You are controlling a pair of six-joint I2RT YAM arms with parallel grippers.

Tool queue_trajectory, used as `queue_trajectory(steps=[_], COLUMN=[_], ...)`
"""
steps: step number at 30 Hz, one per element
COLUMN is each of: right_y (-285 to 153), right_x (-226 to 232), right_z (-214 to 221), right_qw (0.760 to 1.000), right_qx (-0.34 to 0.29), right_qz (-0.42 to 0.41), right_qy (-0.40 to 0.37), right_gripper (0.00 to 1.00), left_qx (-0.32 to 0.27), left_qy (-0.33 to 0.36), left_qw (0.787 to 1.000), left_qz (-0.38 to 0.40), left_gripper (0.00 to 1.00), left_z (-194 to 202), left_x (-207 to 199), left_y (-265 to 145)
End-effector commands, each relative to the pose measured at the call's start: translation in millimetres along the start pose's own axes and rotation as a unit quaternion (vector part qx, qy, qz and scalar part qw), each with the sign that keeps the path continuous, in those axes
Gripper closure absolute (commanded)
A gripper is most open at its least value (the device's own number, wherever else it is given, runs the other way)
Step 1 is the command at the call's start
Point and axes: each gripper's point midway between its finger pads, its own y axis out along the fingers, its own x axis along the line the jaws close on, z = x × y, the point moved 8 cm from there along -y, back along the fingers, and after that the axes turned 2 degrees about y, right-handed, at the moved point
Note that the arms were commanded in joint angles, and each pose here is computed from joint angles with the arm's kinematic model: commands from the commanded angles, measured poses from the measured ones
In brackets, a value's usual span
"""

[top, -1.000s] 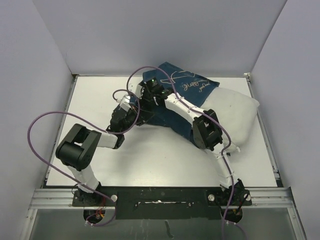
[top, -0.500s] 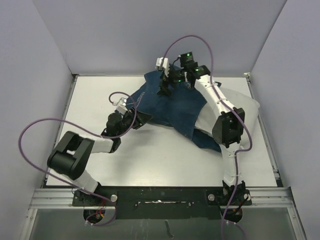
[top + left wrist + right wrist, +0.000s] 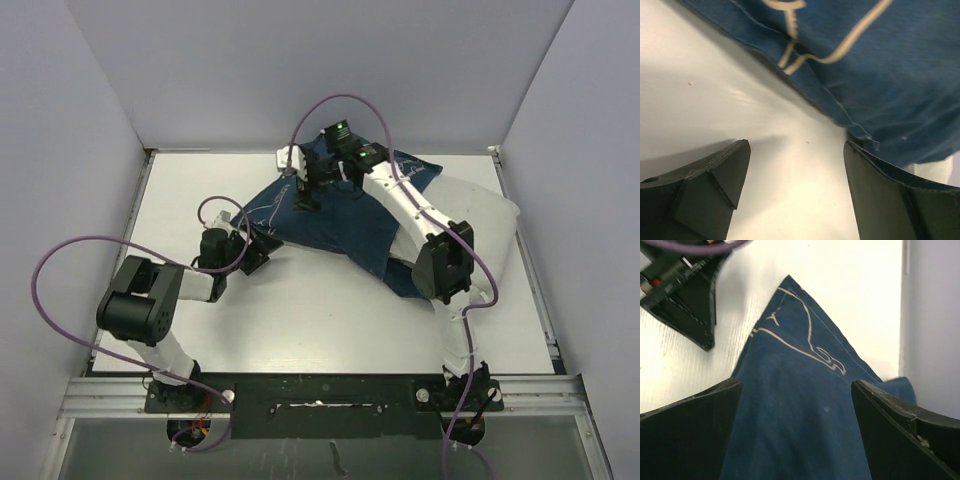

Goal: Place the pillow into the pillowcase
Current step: Stuff the pillow into the pillowcase.

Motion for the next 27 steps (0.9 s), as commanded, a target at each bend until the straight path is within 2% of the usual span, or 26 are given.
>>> queue_trajectory(steps=[1,6,10,12,18,21,26,27], right_y=[23,42,52,53,55,55,51,50], right_x=[-7,-12,-20,-25,-25,-26,-32,-33], right_z=[-3,12,24,29,38,38,38,38], right_qw=[0.999,0.996,0.992,0.989,0.988,0.988,0.986,0.985], right_qx=[0.021,0.052,0.085,0.095,0.108,0.107,0.108,0.109], right_qz=[0.028,0.052,0.091,0.108,0.108,0.110,0.128,0.133], right_qy=[-0.041,-0.041,-0.032,-0.027,-0.020,-0.018,-0.020,-0.021], right_gripper=[0.02,0.02,0.02,0.02,0.01,0.00,0.00,0.00], left_qx=[-0.045,-0.067,-0.073,-0.073,-0.102,-0.103,-0.105,-0.106], left_qy=[0.022,0.037,0.040,0.044,0.085,0.096,0.109,0.111], left_qw=[0.997,0.995,0.992,0.992,0.979,0.971,0.961,0.959], left_qz=[0.059,0.069,0.091,0.097,0.153,0.196,0.232,0.239], left_gripper=[0.26,0.31,0.41,0.42,0.46,0.51,0.53,0.59], left_z=[-21,-30,-31,-30,-36,-38,-43,-45], left_x=[-11,-5,-2,0,-2,-7,-17,-19], left_y=[28,50,61,64,77,88,99,100])
